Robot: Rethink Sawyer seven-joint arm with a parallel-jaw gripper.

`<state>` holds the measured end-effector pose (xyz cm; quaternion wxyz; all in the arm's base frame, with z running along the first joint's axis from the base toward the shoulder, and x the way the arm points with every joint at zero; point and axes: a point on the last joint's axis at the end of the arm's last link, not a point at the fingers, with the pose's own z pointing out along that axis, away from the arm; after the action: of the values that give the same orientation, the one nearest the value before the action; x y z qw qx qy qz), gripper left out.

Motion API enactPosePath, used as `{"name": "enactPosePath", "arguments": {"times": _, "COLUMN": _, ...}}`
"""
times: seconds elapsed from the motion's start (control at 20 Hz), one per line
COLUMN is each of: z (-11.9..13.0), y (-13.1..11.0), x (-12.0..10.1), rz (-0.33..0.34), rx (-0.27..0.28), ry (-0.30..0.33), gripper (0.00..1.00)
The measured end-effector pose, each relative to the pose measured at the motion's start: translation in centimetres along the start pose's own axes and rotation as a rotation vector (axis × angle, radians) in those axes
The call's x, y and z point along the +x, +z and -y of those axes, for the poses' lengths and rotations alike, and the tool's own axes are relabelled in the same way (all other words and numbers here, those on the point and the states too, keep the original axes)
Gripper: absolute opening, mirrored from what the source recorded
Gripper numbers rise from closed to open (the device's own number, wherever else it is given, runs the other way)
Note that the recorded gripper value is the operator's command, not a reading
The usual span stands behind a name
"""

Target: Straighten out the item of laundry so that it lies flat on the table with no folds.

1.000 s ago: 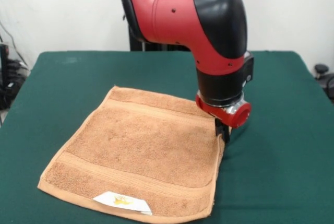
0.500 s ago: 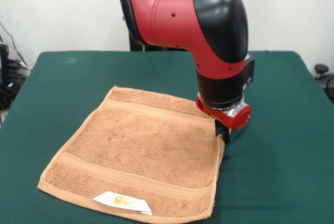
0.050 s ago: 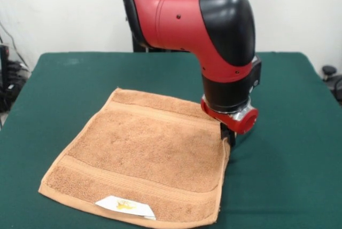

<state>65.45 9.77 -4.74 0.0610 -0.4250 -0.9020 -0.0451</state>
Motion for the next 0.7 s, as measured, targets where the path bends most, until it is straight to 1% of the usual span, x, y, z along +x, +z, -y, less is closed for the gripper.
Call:
{"name": "enactPosePath", "arguments": {"times": 0.45, "z": -0.3, "y": 0.0, "x": 0.4, "rz": 0.028, "rx": 0.026, "ry": -0.027, "gripper": 0.00}}
{"name": "enactPosePath", "arguments": {"times": 0.5, "z": -0.7, "y": 0.0, "x": 0.4, "rz": 0.035, "rx": 0.020, "ry": -0.030, "gripper": 1.00}}
{"name": "enactPosePath", "arguments": {"times": 0.7, "z": -1.5, "y": -0.1, "x": 0.6, "rz": 0.048, "rx": 0.008, "ry": -0.039, "gripper": 1.00}}
